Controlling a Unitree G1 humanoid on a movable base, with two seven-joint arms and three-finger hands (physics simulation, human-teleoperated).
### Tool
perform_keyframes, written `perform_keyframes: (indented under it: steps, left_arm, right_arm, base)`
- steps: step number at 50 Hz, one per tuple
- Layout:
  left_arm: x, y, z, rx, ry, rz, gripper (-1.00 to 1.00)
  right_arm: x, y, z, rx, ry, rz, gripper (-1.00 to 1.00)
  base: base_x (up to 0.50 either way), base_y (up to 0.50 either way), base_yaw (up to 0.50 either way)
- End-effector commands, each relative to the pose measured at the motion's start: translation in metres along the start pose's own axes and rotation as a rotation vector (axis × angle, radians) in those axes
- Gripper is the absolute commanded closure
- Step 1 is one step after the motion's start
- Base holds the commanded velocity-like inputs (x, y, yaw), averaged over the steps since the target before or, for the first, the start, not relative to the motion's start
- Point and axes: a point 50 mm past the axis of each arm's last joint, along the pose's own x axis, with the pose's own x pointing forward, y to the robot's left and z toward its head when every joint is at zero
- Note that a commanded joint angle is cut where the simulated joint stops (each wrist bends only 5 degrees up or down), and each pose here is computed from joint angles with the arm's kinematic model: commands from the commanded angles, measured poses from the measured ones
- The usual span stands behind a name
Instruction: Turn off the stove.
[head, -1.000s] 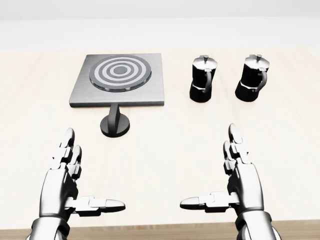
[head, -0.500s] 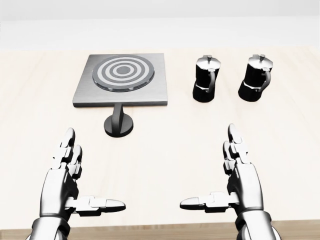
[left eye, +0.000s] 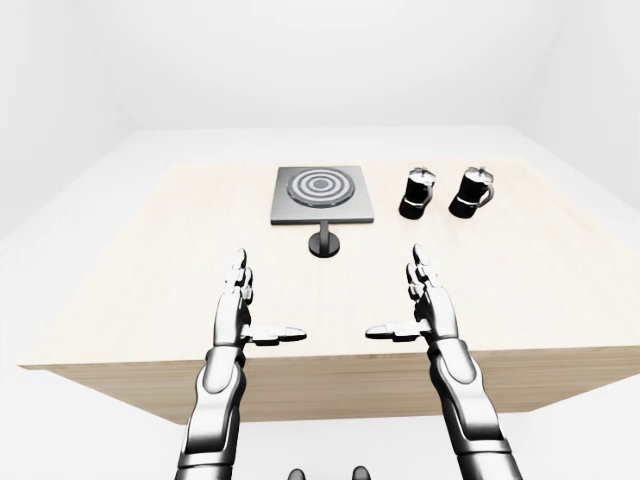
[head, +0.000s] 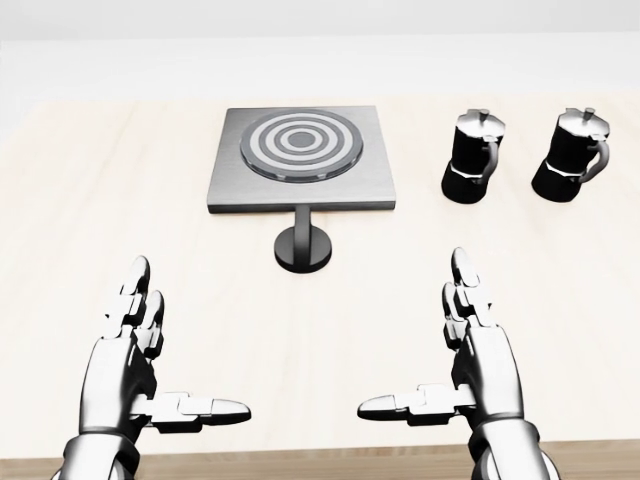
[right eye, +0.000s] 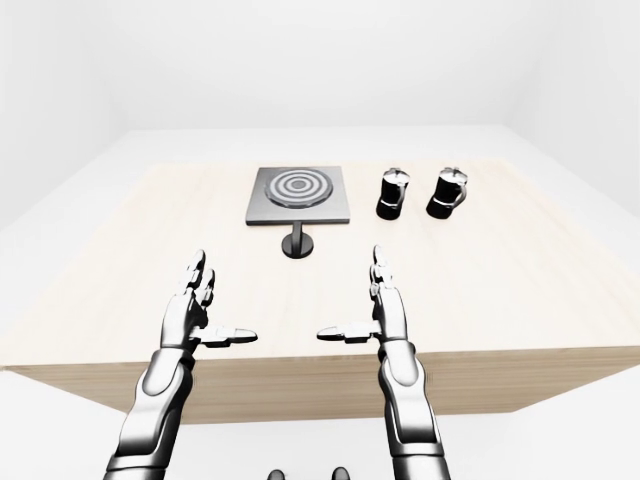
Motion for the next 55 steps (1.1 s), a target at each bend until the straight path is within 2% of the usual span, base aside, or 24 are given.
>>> perform_keyframes:
  steps: [1, 15, 55]
  left_arm:
    - [0.0012, -0.0001, -0.0019, 0.000, 0.000, 0.000, -1.00]
    - [0.0009, -0.0001, -0.0006, 0.001, 0.001, -0.001, -1.00]
    - [0.0011, -0.0003, -0.0011, 0.006, 0.003, 0.004, -1.00]
  right_arm:
    - [0.0002, 0.0002, -0.0003, -0.001, 0.000, 0.001, -1.00]
    - [0.0011, -0.0007, -0.0018, 0.003, 0.002, -0.002, -1.00]
    - [0.0023, -0.0001, -0.0022, 0.001, 0.002, 0.010, -1.00]
  base:
    - [0.00, 0.34, 0.00]
    - [0.00, 0.23, 0.00]
    - [0.02, 0.00, 0.00]
